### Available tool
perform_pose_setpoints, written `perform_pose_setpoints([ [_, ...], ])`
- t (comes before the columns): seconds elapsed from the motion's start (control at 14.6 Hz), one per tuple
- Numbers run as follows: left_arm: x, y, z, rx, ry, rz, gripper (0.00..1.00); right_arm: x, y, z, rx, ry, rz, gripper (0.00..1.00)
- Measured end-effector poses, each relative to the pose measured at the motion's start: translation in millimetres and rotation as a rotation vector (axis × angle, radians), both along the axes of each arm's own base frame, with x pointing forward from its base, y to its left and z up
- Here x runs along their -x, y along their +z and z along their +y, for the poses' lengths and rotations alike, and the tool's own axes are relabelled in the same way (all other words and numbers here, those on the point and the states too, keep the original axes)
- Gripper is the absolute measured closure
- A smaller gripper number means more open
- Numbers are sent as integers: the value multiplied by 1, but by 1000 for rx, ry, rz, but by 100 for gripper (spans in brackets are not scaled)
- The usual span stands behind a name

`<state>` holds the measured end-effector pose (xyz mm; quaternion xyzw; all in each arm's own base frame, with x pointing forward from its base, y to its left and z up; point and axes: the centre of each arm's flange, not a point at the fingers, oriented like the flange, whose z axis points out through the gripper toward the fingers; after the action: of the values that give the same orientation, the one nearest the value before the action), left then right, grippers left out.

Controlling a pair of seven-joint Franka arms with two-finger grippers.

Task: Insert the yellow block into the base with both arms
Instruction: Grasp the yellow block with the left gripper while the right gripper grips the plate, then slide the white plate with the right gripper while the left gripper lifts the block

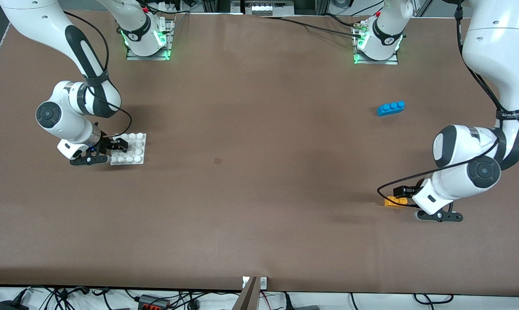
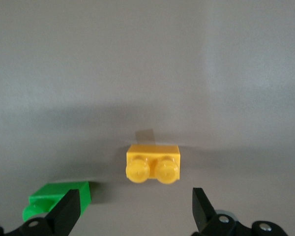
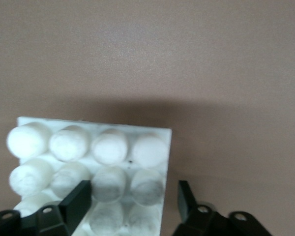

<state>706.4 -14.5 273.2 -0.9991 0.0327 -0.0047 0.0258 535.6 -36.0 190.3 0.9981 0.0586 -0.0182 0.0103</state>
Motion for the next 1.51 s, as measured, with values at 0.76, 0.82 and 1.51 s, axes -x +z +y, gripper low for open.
perform_pose_setpoints([
  [0.76, -7, -44, -4, 26, -76, -46, 0, 0, 0, 9, -13, 6, 3, 37],
  [0.82, -7, -47, -4, 28, -81, -47, 0, 0, 0, 13, -16, 13, 3, 37],
  [1.51, -3, -72, -7, 36, -86, -17, 0, 13, -20, 168, -107, -5, 75, 43],
])
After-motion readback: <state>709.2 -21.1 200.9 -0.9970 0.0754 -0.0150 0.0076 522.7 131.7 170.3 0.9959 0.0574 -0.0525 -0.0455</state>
